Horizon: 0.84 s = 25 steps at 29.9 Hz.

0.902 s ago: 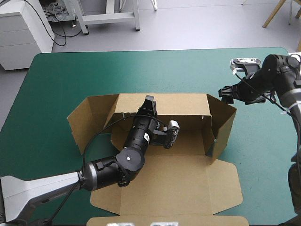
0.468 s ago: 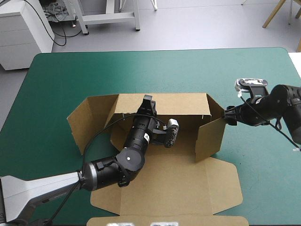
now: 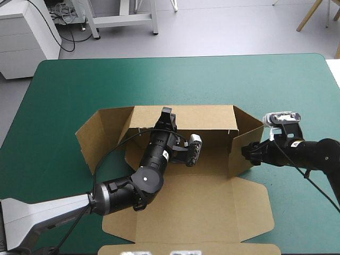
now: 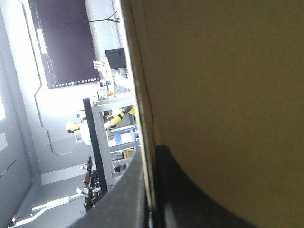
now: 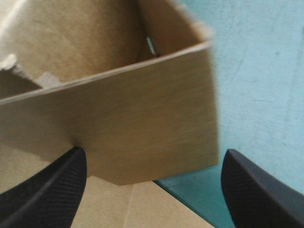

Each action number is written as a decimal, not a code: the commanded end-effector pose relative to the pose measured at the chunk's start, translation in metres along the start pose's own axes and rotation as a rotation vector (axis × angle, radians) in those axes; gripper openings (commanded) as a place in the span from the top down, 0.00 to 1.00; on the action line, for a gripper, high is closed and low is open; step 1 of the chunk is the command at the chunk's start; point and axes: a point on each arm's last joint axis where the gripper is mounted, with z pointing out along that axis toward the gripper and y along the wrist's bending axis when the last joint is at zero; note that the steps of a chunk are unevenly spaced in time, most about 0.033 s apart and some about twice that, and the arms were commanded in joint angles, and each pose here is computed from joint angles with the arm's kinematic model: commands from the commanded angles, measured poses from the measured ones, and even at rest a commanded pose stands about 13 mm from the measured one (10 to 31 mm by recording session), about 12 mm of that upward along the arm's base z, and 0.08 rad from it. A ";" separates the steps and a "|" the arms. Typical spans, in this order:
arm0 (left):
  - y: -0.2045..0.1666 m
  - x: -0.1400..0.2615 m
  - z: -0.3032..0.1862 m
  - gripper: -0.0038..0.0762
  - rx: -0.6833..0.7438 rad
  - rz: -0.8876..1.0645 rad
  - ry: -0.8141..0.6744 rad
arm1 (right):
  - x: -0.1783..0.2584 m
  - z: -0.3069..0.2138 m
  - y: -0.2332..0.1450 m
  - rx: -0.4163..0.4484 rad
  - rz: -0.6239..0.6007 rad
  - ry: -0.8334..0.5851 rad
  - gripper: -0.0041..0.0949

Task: Fold the box

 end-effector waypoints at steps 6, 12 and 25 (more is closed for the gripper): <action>0.019 0.006 -0.008 0.96 -0.074 -0.019 0.024 | 0.006 0.007 0.002 -0.041 -0.104 -0.140 0.24; 0.018 0.006 -0.008 0.96 -0.073 -0.019 0.022 | 0.011 0.007 0.007 -0.104 -0.104 -0.092 0.24; 0.018 0.005 -0.008 0.96 -0.072 -0.003 0.018 | 0.014 0.016 0.061 -0.269 -0.150 -0.098 0.24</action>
